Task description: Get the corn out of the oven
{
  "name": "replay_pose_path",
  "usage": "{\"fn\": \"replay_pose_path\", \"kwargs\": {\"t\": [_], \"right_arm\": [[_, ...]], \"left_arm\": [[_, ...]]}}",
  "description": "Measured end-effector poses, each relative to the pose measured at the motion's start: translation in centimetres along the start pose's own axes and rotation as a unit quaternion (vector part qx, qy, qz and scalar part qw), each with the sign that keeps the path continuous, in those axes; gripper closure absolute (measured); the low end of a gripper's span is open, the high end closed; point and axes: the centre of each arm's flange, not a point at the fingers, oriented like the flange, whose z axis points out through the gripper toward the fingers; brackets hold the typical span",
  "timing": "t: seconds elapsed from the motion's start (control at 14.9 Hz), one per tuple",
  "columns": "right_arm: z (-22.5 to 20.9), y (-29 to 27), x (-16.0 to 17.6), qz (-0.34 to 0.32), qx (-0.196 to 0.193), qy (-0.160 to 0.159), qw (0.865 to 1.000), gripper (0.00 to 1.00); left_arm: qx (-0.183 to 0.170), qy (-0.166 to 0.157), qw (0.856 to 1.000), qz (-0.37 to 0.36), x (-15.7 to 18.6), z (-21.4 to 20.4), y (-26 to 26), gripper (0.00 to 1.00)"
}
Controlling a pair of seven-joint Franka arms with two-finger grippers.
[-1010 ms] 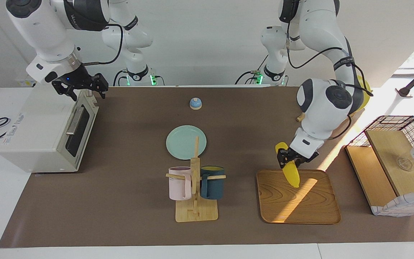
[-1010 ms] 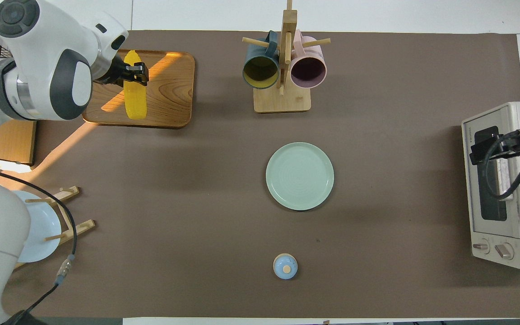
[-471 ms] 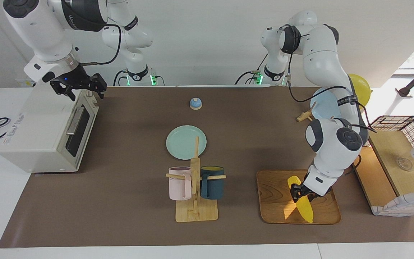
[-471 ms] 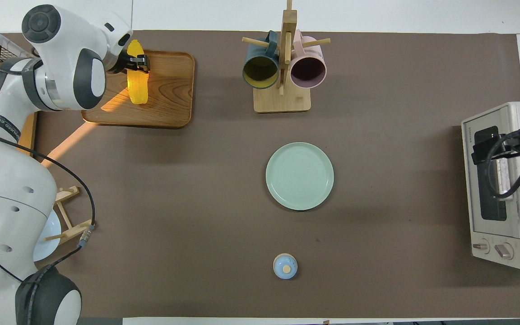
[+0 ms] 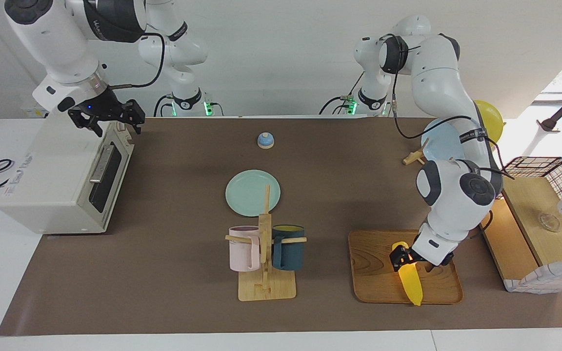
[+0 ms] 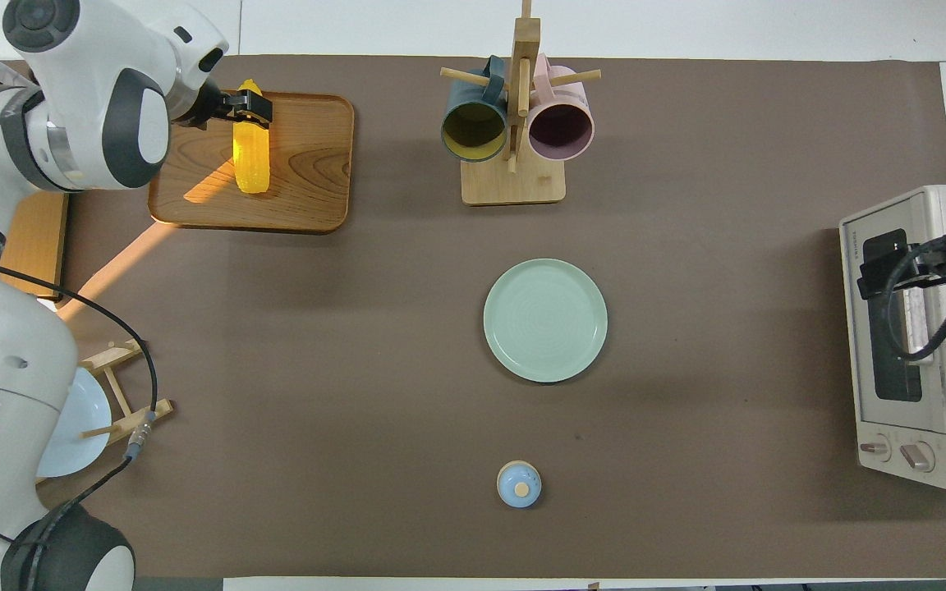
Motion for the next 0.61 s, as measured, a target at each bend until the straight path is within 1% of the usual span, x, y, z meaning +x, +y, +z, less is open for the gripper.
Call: {"fn": "replay_pose_path", "kwargs": {"t": [0.13,0.2,0.4,0.61], "right_arm": [[0.0,0.0,0.0,0.000,0.000,0.000,1.000,0.00],[0.0,0.0,0.0,0.000,0.000,0.000,1.000,0.00],[0.0,0.0,0.0,0.000,0.000,0.000,1.000,0.00],[0.0,0.0,0.0,0.000,0.000,0.000,1.000,0.00]], "left_arm": [[-0.001,-0.002,1.000,-0.002,-0.7,-5.2,-0.3,0.00],[-0.001,-0.008,1.000,-0.004,-1.4,-8.0,-0.6,0.00],[0.001,-0.040,0.999,-0.014,-4.7,-16.3,-2.0,0.00],[0.014,-0.073,0.997,-0.018,-8.5,-22.2,-2.7,0.00]]}}
